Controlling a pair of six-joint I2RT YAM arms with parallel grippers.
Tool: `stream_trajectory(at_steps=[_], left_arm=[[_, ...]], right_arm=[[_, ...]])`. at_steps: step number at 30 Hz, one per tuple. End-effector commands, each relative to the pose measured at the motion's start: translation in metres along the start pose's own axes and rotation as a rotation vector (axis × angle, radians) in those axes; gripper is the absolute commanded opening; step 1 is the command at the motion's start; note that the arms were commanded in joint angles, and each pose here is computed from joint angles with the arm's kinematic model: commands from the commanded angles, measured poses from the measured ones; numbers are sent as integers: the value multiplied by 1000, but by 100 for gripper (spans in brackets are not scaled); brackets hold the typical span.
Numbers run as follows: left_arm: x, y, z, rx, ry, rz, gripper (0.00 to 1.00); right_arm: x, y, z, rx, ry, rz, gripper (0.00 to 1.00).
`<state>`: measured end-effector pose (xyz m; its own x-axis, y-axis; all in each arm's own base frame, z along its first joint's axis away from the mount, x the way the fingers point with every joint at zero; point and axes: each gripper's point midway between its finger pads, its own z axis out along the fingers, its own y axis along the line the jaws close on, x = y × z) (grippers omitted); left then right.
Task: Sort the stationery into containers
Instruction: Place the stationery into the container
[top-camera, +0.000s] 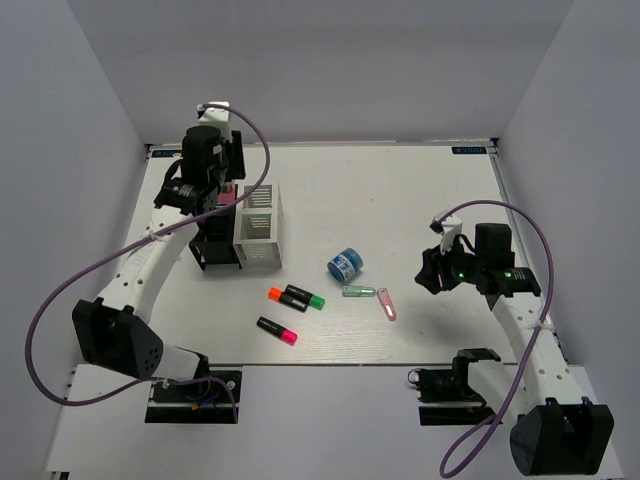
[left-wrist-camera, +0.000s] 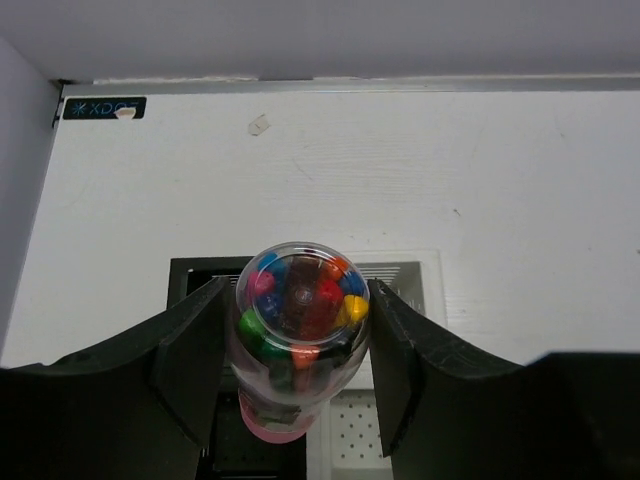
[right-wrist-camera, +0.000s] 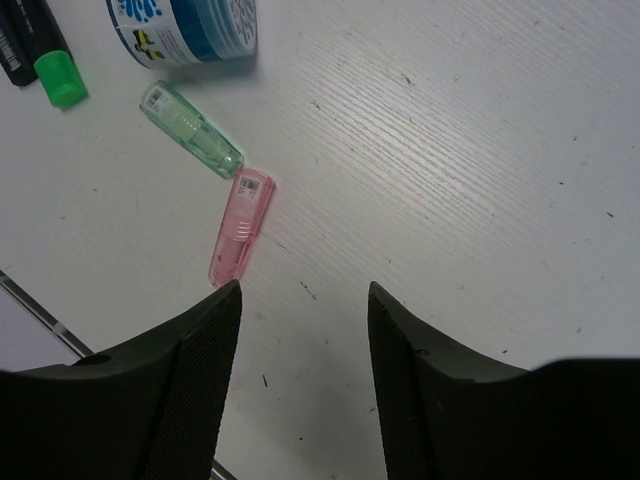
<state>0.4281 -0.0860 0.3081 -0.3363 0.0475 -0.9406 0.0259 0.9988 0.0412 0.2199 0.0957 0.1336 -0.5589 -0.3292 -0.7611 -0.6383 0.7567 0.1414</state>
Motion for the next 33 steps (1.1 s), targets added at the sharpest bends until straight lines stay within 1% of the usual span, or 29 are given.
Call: stream_trajectory(at_steps=[1,3,4,5,7,8,13,17,21,25,28,33], left_arm=[[-25,27,9,-88,-133,-125,0],[-20,38,17,-117,-135,-147,0],[-15,38,20,-119,-124,-150,0],[-12,45,25,-132,-124,-158,0],[-8,47,28,-142,-119,-168,0],[-6,54,34,-157,-121,-174,0],[2,65,46,-170,-113,-189,0],[19,66,57,-173,-84,-185,0],[25,68,63,-181,-93,-188,0],[39,67,71,-180,-73,-189,0],[38,68,76,-182,-93,-206,0],[44,68,80,-185,-86,-200,0]], right_arm=[[-4,3,1,-21,-12,-13,55],[-2,5,2,-40,-3,-9,26],[0,6,2,-47,7,-20,5],[-4,5,0,-54,-2,-19,0],[2,13,2,-97,26,-12,0],[0,13,2,-97,22,-20,0],[2,8,5,-77,31,-13,0],[3,7,6,-76,36,-12,0],[4,4,6,-65,40,-11,0],[4,5,6,-66,43,-13,0],[4,3,7,-62,44,-11,0],[6,3,8,-66,52,-16,0]])
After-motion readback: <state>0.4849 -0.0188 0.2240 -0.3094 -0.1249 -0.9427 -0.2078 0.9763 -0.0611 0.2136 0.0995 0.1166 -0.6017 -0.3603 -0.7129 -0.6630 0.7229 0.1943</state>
